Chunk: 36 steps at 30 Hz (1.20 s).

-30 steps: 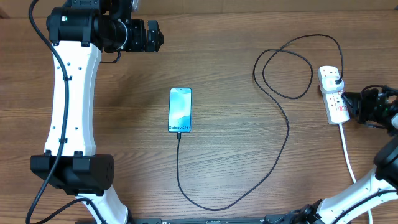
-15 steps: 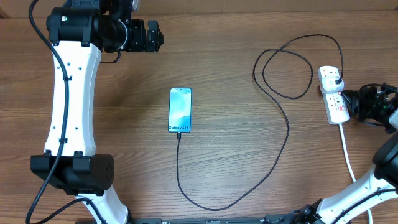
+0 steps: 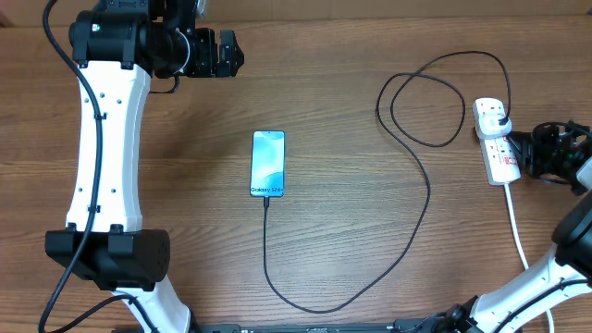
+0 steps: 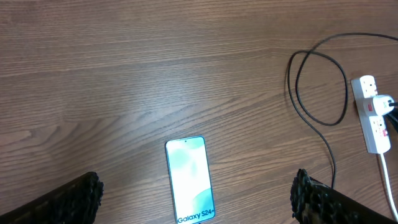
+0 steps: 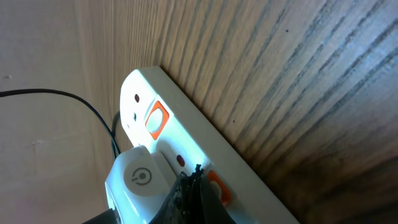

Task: Plug charger to phone and switch on socket

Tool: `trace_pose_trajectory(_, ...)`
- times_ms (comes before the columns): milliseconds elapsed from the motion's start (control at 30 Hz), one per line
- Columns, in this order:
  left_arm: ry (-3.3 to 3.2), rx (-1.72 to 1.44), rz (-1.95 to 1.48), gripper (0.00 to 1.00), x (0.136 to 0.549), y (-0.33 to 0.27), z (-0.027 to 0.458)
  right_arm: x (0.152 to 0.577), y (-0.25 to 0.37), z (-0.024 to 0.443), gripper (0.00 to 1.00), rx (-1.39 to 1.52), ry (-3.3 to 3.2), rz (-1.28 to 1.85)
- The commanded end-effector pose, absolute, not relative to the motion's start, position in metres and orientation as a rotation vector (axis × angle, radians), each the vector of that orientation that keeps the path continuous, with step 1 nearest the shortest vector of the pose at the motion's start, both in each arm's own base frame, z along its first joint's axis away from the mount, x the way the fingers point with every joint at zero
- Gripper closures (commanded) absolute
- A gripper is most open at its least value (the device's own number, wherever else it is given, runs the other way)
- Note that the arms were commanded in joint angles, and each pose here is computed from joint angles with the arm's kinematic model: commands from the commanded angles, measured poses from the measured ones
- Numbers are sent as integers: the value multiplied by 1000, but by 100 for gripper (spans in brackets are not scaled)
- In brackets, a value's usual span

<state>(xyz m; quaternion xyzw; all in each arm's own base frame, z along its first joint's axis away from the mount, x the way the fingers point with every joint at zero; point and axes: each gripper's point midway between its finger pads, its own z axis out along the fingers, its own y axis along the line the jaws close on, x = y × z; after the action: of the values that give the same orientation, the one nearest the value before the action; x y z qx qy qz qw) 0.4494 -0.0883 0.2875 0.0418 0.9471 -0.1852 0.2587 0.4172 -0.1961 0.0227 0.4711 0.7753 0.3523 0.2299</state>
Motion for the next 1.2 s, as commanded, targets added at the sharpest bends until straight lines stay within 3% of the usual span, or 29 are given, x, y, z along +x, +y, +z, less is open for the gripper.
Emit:
trace_pose_trajectory(0, 2575, 127, -514, 1, 450, -93, 284, 419, -182, 16, 96, 1310, 2176, 986)
trace_pose_trajectory(867, 2575, 127, -514, 0, 450, -93, 284, 398, -170, -10, 96, 1436, 2285, 878)
trace_pose_trajectory(1167, 2575, 127, -514, 0, 450, -93, 284, 391, -228, 49, 96, 1447, 2147, 816)
